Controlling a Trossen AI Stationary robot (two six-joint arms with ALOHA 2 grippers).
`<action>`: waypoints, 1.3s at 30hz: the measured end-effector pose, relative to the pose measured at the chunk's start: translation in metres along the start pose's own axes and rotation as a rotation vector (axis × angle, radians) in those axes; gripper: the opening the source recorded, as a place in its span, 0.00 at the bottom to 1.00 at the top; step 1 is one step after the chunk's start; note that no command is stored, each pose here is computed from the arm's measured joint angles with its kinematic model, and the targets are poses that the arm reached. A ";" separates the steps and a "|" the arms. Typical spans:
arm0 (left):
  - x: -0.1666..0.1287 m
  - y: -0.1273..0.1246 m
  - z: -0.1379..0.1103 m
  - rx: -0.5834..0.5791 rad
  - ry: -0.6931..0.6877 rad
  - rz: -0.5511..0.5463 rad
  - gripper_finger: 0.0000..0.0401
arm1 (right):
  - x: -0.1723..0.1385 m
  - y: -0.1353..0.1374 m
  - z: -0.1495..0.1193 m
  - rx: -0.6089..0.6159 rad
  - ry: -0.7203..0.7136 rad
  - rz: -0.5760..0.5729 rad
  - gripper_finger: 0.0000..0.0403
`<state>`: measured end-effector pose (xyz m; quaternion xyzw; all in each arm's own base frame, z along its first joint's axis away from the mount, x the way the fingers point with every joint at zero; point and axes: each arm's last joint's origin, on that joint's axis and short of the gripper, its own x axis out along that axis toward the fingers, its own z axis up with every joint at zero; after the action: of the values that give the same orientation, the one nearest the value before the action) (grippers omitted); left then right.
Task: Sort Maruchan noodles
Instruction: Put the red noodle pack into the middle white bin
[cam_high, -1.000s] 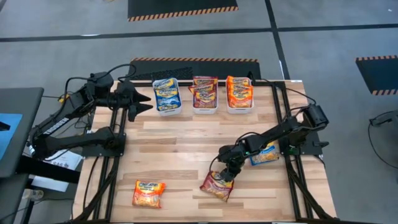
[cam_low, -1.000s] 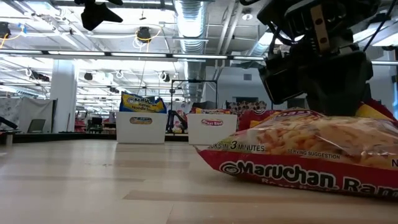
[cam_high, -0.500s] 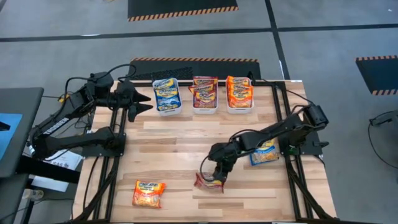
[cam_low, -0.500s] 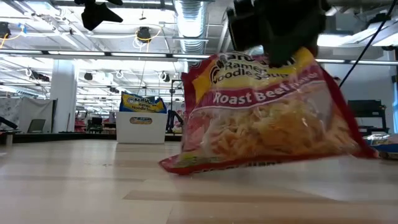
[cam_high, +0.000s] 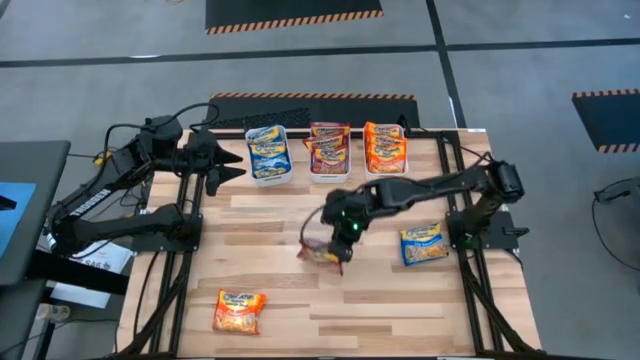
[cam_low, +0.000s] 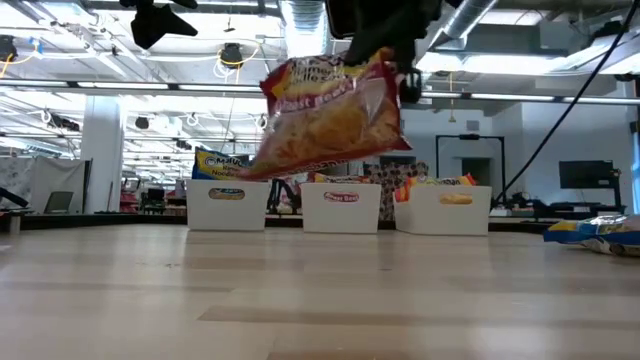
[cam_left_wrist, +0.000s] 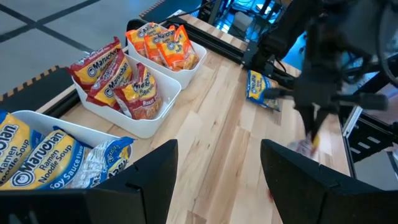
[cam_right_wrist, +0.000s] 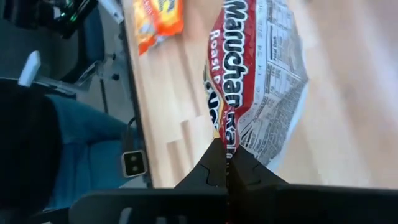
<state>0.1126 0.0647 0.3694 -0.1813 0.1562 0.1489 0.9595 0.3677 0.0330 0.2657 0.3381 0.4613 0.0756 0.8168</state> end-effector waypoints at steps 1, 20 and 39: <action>0.000 0.000 0.000 0.000 0.000 0.000 0.54 | -0.005 -0.004 0.005 -0.007 -0.005 -0.012 0.01; 0.000 0.003 0.001 -0.003 -0.023 0.109 0.54 | -0.171 -0.130 0.087 -0.221 -0.272 -0.257 0.01; -0.002 0.010 0.002 -0.031 -0.080 0.359 0.54 | -0.172 -0.209 0.097 -0.485 -0.243 -0.211 0.01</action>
<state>0.1079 0.0742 0.3690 -0.1590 0.1454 0.3270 0.9201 0.3089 -0.2479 0.2900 0.0899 0.3613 0.0573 0.9264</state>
